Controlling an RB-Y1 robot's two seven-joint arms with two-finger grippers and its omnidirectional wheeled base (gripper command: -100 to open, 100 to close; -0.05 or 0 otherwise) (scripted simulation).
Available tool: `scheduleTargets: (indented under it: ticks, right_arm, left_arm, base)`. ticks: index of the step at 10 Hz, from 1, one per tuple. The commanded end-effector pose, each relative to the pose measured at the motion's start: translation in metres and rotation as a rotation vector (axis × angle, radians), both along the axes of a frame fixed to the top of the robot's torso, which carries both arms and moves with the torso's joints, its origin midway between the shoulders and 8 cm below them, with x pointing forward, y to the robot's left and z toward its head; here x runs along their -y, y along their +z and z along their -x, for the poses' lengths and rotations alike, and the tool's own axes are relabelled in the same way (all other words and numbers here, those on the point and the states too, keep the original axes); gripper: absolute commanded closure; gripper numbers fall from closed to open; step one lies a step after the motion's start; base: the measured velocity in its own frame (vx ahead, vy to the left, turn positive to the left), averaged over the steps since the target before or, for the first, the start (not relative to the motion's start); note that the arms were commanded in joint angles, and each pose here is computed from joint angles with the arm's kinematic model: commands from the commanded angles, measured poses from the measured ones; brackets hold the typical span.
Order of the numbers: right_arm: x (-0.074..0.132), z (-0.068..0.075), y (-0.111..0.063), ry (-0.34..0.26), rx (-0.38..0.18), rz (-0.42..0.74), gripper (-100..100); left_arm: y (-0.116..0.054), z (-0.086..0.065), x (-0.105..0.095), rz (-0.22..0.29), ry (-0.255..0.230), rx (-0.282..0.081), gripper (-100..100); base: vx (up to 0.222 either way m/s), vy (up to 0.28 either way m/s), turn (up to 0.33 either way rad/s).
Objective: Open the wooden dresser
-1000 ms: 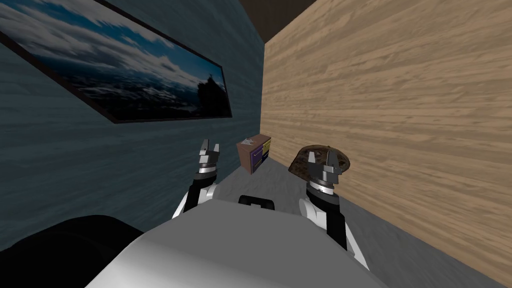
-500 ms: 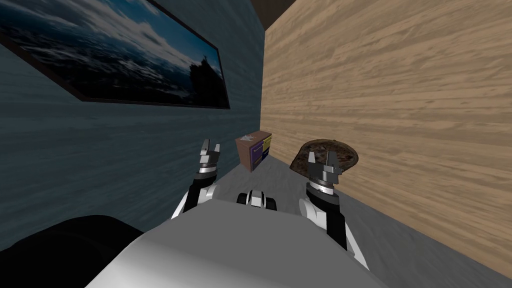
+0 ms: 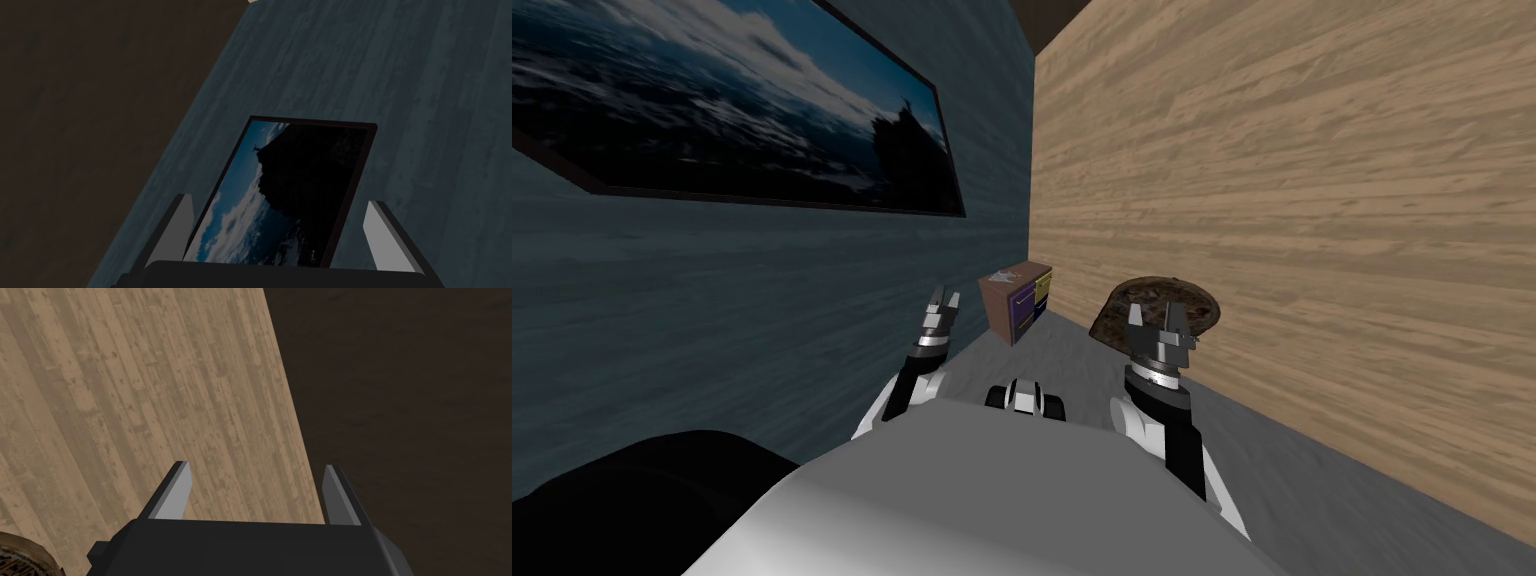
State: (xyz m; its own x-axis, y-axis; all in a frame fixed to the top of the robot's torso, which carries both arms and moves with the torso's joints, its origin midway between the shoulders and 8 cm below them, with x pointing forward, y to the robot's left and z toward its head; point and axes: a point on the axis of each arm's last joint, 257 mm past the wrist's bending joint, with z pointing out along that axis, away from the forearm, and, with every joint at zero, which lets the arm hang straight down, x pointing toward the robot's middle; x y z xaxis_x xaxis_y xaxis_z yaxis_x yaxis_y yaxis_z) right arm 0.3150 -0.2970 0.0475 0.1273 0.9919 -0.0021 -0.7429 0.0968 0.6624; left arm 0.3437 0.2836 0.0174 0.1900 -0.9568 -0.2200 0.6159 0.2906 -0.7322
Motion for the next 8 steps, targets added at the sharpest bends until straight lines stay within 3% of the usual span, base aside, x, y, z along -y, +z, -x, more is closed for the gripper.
scheduleTargets:
  ticks: [1, 8]
  right_arm:
    - [0.0, 0.0, 0.0, 0.0, 0.0, 0.0, 0]
    - [0.0, 0.0, 0.0, 0.0, 0.0, 0.0, 0]
  left_arm:
    - [-0.015, -0.009, 0.0, -0.017, -0.011, -0.022, -100]
    - [-0.072, -0.032, -0.004, -0.04, -0.024, -0.104, -100]
  base:
    - [0.052, 0.012, -0.047]
    - [0.06, 0.018, -0.097]
